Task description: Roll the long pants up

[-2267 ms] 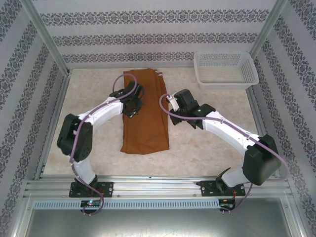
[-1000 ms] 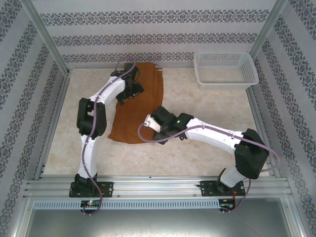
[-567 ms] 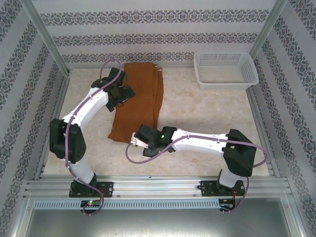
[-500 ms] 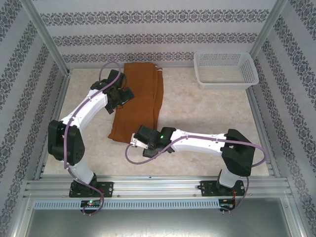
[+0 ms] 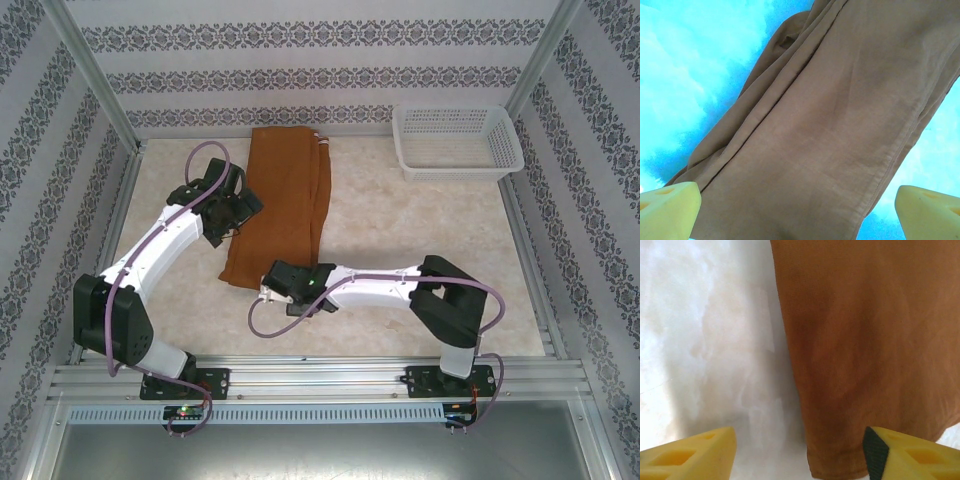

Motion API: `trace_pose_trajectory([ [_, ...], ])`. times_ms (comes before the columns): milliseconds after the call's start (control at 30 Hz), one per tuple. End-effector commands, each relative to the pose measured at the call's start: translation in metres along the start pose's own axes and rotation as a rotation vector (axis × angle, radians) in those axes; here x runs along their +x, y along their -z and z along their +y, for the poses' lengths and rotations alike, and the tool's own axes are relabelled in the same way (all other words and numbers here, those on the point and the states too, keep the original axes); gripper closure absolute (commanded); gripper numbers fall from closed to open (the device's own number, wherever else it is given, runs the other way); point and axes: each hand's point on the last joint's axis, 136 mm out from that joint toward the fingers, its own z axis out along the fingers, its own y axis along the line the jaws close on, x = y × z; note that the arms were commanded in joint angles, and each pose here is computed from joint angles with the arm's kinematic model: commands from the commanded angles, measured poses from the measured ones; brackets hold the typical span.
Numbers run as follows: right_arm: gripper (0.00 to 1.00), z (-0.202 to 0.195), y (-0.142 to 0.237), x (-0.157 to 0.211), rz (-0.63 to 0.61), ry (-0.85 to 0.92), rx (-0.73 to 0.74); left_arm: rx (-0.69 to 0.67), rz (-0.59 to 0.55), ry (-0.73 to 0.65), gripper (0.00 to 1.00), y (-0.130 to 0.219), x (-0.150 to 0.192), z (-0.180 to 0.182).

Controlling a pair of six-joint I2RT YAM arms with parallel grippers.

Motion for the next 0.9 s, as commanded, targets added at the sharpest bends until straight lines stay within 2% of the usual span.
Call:
trace_pose_trajectory([
  [0, 0.44, -0.007, -0.016, 0.003, 0.027, 0.052, 0.055, 0.001, -0.028, 0.021, 0.0, 0.003, -0.005, 0.002],
  [67, 0.61, -0.01, -0.025, 0.008, 0.048, 0.038, 0.037, -0.002, -0.023, 0.022, 0.0, 0.002, -0.003, 0.003],
  [133, 0.9, -0.011, -0.028, 0.009, 0.047, 0.007, 0.004, -0.007, -0.022, 0.028, 0.0, 0.004, -0.002, 0.005],
  [167, 1.0, -0.012, -0.027, 0.009, 0.046, -0.009, -0.012, -0.009, -0.024, 0.028, 0.0, 0.005, -0.002, 0.007],
  [367, 1.0, -0.022, 0.009, -0.005, 0.01, -0.109, -0.153, -0.006, -0.046, 0.062, 0.0, 0.022, 0.005, 0.025],
  [500, 1.0, -0.034, 0.032, -0.014, -0.026, -0.189, -0.237, -0.02, -0.008, 0.12, 0.0, 0.029, 0.021, 0.041],
  [700, 1.0, -0.053, 0.046, -0.022, -0.088, -0.297, -0.297, 0.046, 0.035, 0.284, 0.0, 0.03, 0.053, 0.061],
  [867, 1.0, -0.065, 0.045, -0.021, -0.102, -0.367, -0.34, 0.051, 0.036, 0.367, 0.0, 0.025, 0.07, 0.08],
])
